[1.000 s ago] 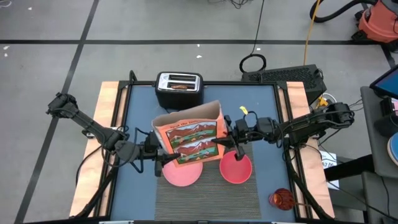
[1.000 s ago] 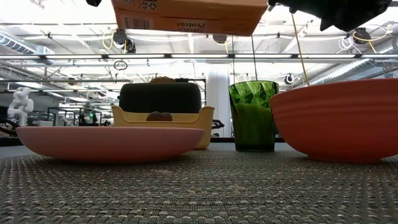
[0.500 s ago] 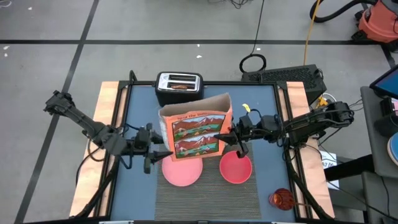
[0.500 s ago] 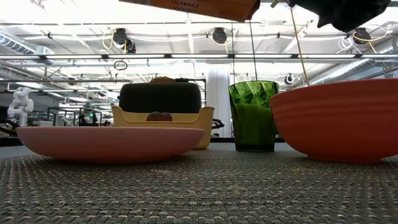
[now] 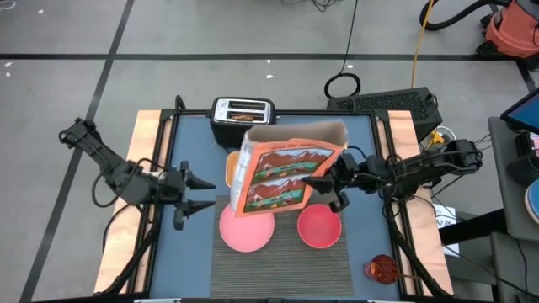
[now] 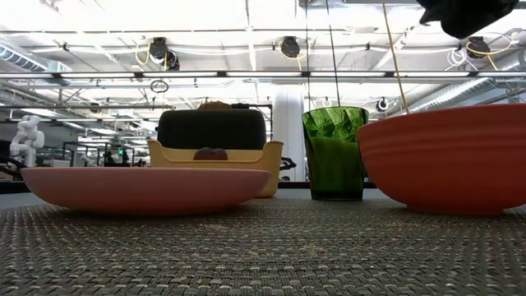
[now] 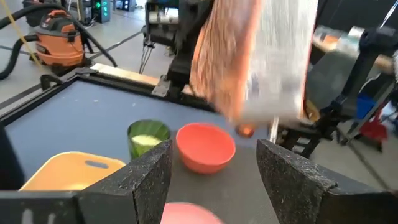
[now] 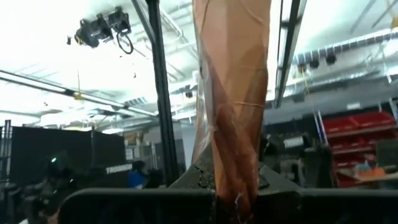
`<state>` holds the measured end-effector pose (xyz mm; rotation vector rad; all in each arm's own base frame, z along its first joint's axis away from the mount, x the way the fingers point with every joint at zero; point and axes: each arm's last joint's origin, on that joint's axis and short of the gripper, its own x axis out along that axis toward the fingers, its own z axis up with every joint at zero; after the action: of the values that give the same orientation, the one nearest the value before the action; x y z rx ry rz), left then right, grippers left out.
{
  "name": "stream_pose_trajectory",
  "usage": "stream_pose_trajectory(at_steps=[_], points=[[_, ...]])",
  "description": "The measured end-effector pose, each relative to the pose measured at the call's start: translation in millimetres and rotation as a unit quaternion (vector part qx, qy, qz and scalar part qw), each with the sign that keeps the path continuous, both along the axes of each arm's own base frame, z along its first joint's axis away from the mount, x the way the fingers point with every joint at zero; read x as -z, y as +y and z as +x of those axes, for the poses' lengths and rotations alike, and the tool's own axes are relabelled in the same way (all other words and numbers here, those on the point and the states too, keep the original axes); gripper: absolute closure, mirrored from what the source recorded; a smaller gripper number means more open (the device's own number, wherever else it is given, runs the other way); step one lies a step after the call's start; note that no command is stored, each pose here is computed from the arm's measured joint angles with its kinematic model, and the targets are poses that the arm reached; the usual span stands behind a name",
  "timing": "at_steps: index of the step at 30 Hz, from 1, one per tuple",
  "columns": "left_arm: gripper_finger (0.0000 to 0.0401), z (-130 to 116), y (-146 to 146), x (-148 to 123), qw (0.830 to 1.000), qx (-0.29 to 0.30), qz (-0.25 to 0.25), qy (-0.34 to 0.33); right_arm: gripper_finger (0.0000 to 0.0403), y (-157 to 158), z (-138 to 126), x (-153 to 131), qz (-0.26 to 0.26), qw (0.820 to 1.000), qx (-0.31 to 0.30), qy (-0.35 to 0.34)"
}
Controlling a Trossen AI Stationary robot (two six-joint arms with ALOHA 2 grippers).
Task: Arrange a breakfast setting
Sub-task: Pour the cereal from the orange cereal box into the pink bowl
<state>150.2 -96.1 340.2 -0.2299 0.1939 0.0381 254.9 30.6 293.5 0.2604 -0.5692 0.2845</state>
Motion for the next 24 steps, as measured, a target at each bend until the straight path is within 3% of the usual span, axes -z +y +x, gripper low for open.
stream_pose_trajectory(at_steps=[4,9,15,20,24], points=[[0.0164,4.6,-6.2,17.3,1.0,-0.026,0.013,0.006,0.0403,-2.6,-6.1,-7.9,-0.007,1.0,0.013,-0.027],[0.0164,15.9,-14.8,61.0,0.999,-0.037,0.005,-0.023,0.0403,-4.6,-14.0,-17.0,-0.025,0.998,0.033,-0.054],[0.0164,28.0,-15.5,107.6,0.992,-0.055,-0.047,-0.103,0.0403,-5.8,-17.3,-20.6,-0.032,0.996,0.042,-0.065],[0.0164,39.1,-12.2,122.9,0.987,-0.073,-0.077,-0.123,0.0403,-6.7,-16.5,-19.9,-0.026,0.996,0.053,-0.059],[0.0164,49.2,-10.2,122.9,0.986,-0.047,-0.086,-0.133,0.0403,-6.8,-16.4,-19.8,-0.027,0.997,0.053,-0.059]])
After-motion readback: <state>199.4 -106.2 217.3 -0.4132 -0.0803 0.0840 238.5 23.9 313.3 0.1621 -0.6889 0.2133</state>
